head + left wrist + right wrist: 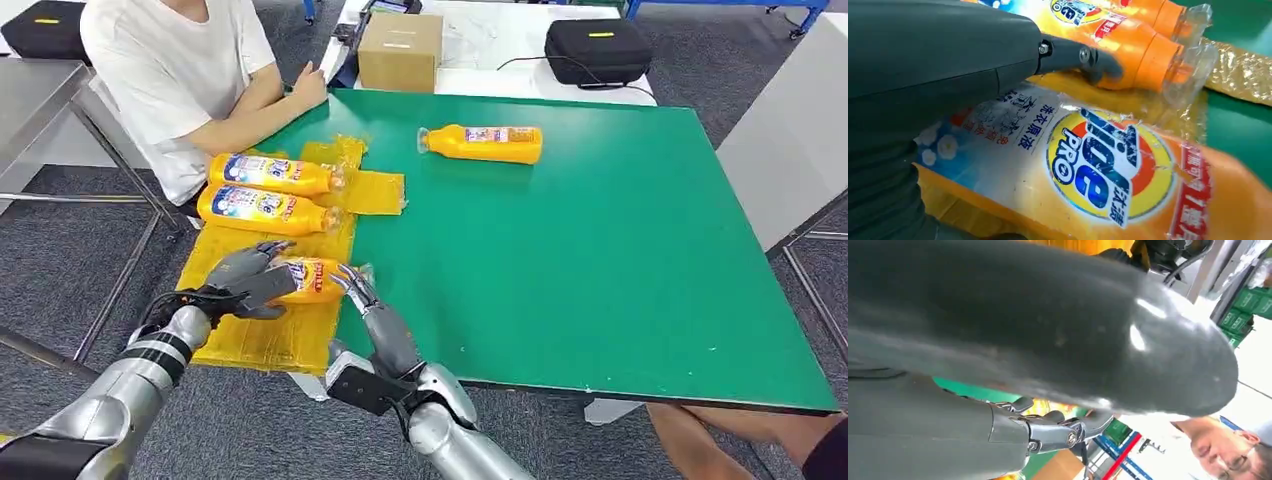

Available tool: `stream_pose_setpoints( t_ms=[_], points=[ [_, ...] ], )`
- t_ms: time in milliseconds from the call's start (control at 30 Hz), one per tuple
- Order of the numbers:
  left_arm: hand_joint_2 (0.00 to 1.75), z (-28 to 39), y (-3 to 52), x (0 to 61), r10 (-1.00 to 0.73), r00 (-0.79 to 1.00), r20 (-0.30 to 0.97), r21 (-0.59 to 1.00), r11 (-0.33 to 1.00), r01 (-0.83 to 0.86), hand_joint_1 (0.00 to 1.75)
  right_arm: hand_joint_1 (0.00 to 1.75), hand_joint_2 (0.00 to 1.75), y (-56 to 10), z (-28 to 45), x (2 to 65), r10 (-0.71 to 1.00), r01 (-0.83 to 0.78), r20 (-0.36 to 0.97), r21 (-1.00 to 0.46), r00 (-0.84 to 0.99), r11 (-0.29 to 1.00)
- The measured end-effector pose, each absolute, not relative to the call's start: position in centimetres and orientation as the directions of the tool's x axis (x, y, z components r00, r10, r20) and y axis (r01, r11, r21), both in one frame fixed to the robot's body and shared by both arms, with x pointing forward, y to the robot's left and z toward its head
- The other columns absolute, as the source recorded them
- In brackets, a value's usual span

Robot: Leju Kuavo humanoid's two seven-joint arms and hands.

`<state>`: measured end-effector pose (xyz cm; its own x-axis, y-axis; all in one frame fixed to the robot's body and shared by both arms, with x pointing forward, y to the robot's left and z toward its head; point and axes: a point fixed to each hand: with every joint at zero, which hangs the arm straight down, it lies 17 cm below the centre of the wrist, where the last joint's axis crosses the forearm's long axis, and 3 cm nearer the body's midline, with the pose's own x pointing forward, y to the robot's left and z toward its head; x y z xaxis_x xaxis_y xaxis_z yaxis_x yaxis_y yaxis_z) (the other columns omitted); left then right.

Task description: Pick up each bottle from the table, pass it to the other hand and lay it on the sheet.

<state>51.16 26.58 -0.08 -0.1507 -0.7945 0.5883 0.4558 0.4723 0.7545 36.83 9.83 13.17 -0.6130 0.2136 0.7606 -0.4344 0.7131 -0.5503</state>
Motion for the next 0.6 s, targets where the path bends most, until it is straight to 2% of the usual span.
stream_pose_setpoints(
  t_ms=[167, 333, 467, 600],
  points=[
    [1.75, -0.2, 25.1, 50.3, -0.767, -0.187, 0.613, 0.732, 0.463, 0.5, 0.0, 0.0, 0.0, 9.9, 13.3, 36.9, 0.21, -0.433, 0.755, -0.554, -0.622, 0.711],
    [1.75, 0.9, 22.6, 49.2, -0.643, -0.182, 0.744, 0.632, 0.59, 0.502, 0.0, 0.0, 0.0, 9.8, 13.0, 37.0, 0.221, -0.426, 0.752, -0.56, -0.621, 0.71],
    [1.75, 1.6, 20.4, 48.2, -0.575, -0.195, 0.794, 0.584, 0.635, 0.505, 0.0, 0.0, 0.0, 9.7, 12.7, 36.9, 0.228, -0.425, 0.749, -0.567, -0.621, 0.705],
    [1.75, 4.7, 18.2, 47.5, -0.34, -0.159, 0.927, 0.373, 0.787, 0.492, 0.0, 0.0, 0.0, 9.7, 12.7, 36.9, 0.235, -0.418, 0.743, -0.575, -0.627, 0.703]
  ],
)
